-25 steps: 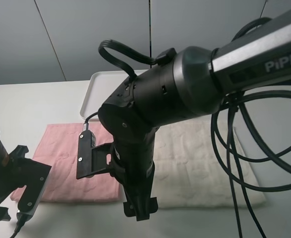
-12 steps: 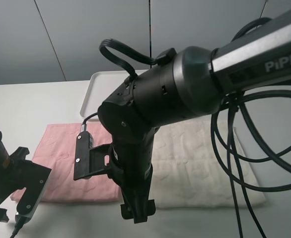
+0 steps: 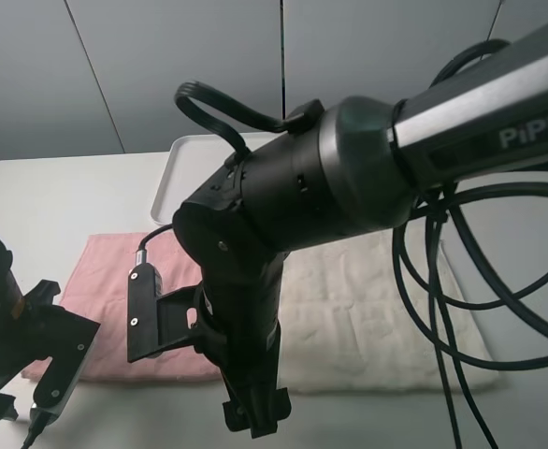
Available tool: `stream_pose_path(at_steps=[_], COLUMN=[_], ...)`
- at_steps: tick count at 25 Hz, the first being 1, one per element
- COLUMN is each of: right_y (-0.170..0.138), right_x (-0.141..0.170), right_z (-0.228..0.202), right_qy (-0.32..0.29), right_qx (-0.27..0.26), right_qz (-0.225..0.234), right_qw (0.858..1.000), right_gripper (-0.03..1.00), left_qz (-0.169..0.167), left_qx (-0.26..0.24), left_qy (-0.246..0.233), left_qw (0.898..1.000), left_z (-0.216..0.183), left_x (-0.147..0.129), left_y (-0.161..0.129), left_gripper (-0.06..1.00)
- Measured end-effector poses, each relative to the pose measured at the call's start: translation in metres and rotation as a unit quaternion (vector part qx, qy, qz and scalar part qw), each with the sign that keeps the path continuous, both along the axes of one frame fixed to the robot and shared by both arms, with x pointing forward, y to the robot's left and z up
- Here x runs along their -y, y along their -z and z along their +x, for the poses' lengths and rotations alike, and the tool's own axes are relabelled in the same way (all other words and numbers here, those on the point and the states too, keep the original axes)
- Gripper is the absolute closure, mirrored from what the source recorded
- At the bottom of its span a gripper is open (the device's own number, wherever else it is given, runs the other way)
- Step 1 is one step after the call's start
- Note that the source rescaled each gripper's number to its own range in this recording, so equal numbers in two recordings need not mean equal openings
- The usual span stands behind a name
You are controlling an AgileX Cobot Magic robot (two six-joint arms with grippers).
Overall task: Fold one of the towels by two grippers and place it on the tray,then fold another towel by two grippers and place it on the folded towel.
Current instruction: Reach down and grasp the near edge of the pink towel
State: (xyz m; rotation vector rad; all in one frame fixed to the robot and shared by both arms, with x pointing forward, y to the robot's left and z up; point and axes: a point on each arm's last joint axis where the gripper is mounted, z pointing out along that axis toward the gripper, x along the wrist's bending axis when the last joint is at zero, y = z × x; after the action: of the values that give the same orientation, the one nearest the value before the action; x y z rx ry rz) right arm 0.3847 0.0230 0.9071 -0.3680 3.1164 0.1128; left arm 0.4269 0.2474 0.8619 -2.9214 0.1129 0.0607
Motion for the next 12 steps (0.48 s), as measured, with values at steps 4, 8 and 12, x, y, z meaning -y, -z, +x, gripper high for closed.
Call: stream_pose_path(at_steps=[4, 8, 12], right_y=[0.0, 0.0, -0.002], right_x=[-0.011, -0.015, -0.024], right_z=[-0.017, -0.02, -0.014], right_qy=[-0.028, -0.032, -0.012], right_qx=[0.006, 0.012, 0.03], right_qz=[0.02, 0.028, 0.029], right_qw=[0.999, 0.999, 0.999], right_gripper=[-0.03, -0.03, -0.03], left_qz=[-0.001, -0.004, -0.004], left_qx=[-0.001, -0.001, 0.0], left_qy=[-0.002, -0.006, -0.006], left_qw=[1.0, 1.0, 1.0], left_z=[0.0, 0.0, 0.0], left_x=[0.0, 0.001, 0.001], left_y=[0.0, 0.0, 0.0], left_gripper=[-0.04, -0.04, -0.04])
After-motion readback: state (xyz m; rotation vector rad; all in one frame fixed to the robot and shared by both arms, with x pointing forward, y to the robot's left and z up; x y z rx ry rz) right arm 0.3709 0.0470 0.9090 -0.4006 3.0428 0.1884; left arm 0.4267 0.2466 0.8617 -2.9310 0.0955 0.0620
